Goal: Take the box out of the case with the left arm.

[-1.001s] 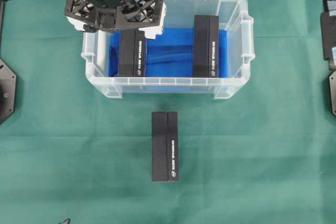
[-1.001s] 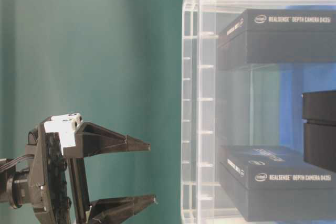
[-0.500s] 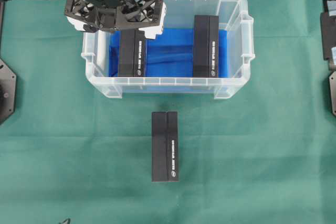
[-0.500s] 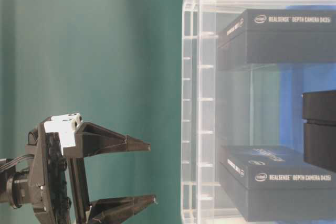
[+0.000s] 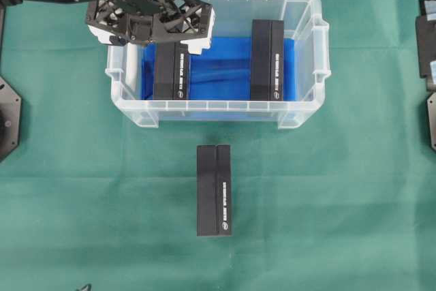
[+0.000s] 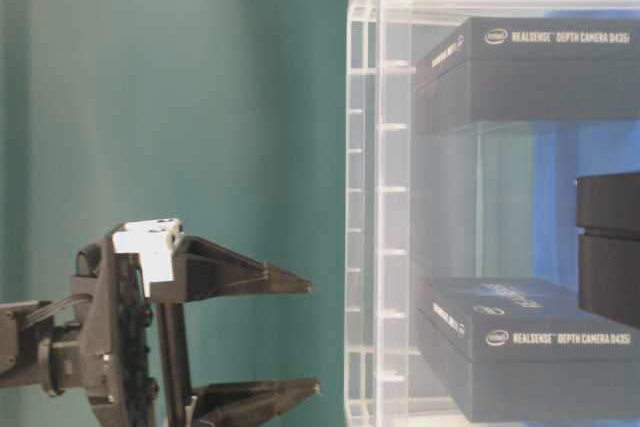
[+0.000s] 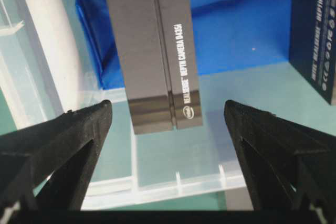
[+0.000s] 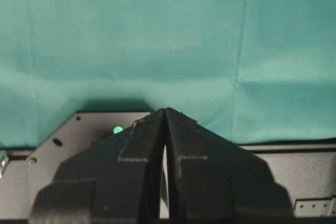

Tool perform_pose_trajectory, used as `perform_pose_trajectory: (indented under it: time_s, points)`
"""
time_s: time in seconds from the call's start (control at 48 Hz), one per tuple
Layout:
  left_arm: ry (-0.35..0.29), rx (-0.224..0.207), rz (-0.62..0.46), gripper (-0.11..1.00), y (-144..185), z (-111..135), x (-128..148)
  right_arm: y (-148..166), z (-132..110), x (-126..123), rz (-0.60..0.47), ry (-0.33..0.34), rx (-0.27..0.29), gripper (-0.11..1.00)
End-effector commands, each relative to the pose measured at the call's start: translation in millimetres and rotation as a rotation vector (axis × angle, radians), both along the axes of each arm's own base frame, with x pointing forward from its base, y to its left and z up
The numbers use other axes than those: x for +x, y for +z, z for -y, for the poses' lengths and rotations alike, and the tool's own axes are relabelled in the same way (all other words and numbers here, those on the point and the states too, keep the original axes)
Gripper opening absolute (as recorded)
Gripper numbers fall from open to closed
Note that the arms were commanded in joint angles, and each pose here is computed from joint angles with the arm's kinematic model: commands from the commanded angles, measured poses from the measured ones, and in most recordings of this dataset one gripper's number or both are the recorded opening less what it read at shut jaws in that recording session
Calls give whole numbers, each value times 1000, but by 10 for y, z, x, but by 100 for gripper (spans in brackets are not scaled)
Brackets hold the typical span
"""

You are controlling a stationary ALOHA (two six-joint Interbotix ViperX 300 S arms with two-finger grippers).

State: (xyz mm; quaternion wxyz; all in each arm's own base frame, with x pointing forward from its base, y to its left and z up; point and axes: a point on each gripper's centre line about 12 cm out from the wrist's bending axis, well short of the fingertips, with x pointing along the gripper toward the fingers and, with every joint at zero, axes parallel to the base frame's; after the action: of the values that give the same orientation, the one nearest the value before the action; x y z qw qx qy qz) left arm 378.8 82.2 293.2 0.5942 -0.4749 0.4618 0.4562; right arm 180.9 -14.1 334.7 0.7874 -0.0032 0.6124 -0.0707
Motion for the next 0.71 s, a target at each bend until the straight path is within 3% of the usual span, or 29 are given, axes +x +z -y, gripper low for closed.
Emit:
perform_pose_trajectory:
  time_s: [0.0, 0.688]
  points:
    - [10, 8, 29, 87, 49, 3, -10, 39, 2, 7, 15, -1, -1, 2]
    - [25, 4, 43, 87, -449, 26, 6, 39, 2, 7, 15, -1, -1, 2]
